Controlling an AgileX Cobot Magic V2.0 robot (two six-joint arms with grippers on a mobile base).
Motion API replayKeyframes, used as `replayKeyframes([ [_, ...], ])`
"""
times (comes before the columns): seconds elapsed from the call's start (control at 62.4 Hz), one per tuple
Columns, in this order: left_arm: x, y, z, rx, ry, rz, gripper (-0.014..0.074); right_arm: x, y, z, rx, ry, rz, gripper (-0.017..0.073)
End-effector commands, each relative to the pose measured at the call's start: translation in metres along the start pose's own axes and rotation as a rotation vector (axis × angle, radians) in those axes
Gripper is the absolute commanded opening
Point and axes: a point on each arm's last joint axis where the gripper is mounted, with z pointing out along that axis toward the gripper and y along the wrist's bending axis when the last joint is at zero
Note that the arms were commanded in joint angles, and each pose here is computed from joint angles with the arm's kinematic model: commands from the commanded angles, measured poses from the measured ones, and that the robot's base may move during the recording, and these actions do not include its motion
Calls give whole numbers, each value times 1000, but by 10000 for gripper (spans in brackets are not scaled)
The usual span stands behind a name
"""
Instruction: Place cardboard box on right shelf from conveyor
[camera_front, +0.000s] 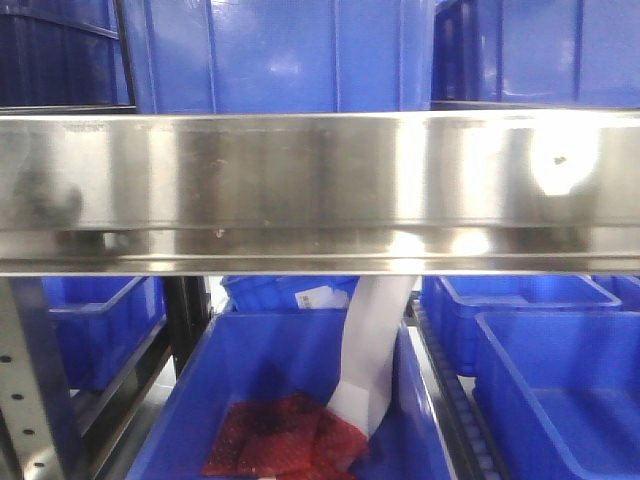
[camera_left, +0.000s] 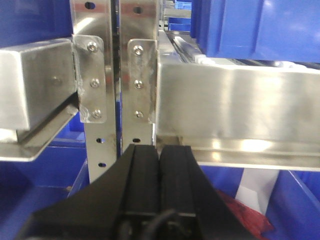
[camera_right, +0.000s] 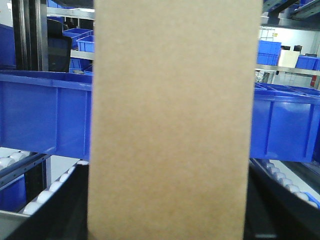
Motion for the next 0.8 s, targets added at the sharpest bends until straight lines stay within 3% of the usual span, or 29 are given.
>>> replayKeyframes([
  [0.0,-6,0,0,-2,-84,-6,-116,-16,-1,0,19,-109,-9,57],
  [0.785,-6,0,0,-2,-84,-6,-115,-16,-1,0,19,-109,-9,57],
])
